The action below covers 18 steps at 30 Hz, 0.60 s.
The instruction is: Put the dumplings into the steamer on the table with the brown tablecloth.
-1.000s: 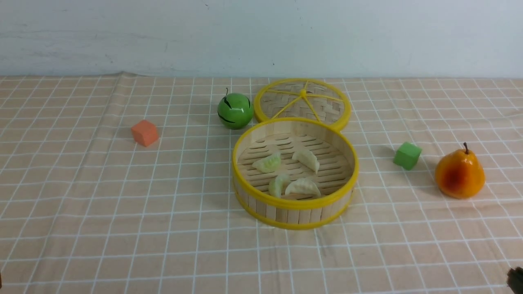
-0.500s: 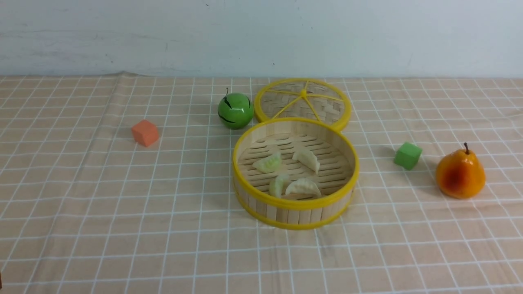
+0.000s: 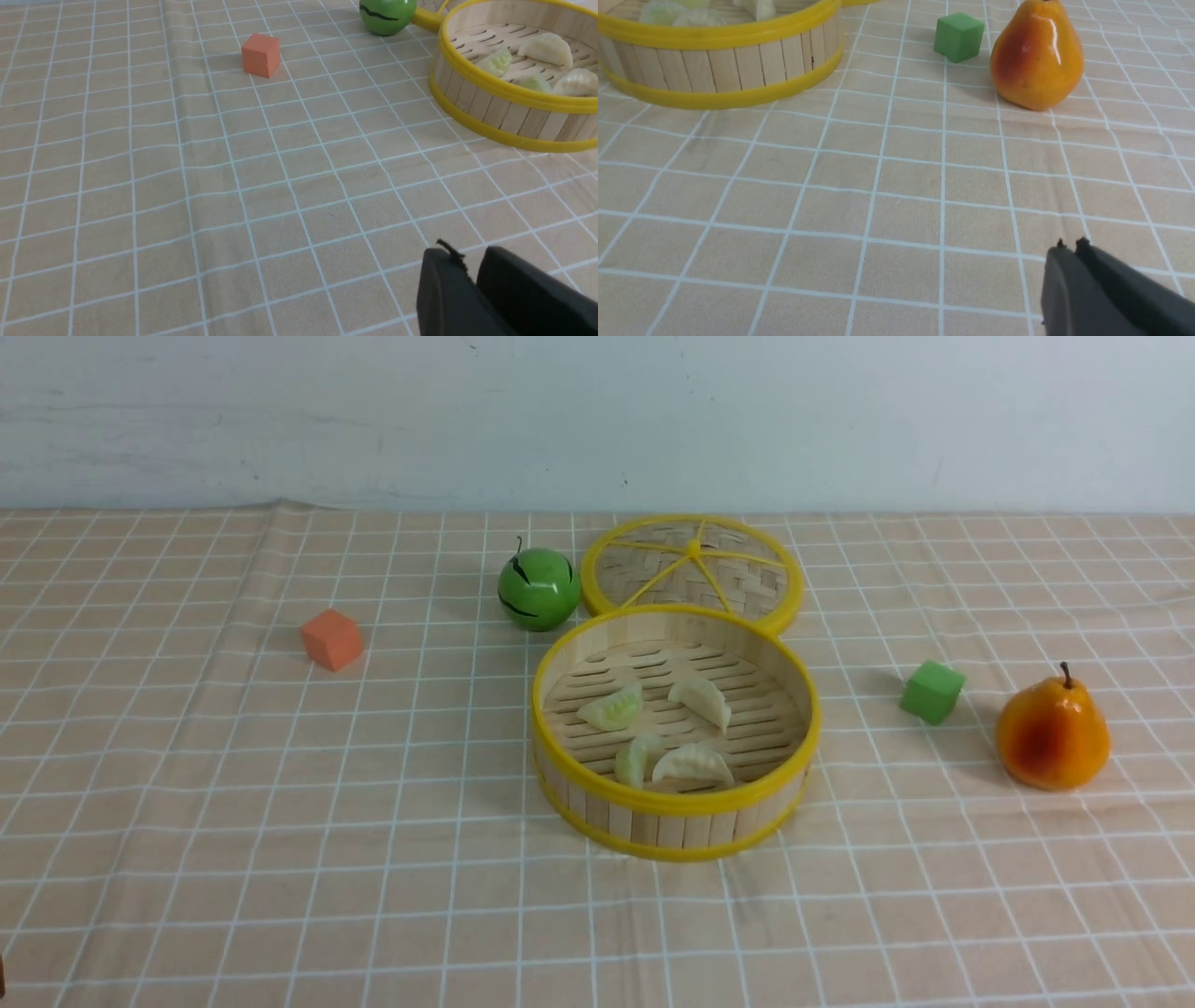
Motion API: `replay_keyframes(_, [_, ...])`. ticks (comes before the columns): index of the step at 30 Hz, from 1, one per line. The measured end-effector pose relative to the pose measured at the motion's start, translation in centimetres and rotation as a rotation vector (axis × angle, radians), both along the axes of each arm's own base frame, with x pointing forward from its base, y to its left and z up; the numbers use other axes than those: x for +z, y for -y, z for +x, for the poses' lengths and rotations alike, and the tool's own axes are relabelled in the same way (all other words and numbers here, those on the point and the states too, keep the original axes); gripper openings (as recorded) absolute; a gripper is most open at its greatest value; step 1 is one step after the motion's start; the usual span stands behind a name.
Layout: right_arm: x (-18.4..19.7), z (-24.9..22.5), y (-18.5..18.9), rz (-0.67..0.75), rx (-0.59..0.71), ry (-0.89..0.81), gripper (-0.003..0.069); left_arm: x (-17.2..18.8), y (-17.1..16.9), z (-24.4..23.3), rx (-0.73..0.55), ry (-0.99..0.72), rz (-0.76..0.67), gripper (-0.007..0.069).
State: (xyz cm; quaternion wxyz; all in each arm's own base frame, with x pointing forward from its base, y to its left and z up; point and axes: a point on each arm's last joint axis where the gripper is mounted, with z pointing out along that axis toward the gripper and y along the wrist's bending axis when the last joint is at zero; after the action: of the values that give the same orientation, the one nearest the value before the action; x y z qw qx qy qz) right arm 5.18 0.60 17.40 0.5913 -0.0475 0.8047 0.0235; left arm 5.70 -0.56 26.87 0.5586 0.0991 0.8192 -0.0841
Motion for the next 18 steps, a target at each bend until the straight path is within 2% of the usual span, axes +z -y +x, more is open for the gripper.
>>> replay_keyframes(8, [0.0,0.0,0.0,0.000,0.001,0.000,0.0020,-0.2,0.0,0.0,-0.002,0.000,0.002,0.0110])
replay_keyframes(15, [0.0,0.0,0.0,0.002,-0.001,0.000,0.0029,-3.0,-0.8,-0.9,0.033,-0.013,0.027,0.0111])
replay_keyframes(18, [0.0,0.0,0.0,0.002,-0.001,0.000,0.0034,-3.7,-1.0,-1.6,0.049,0.052,0.014,0.0104])
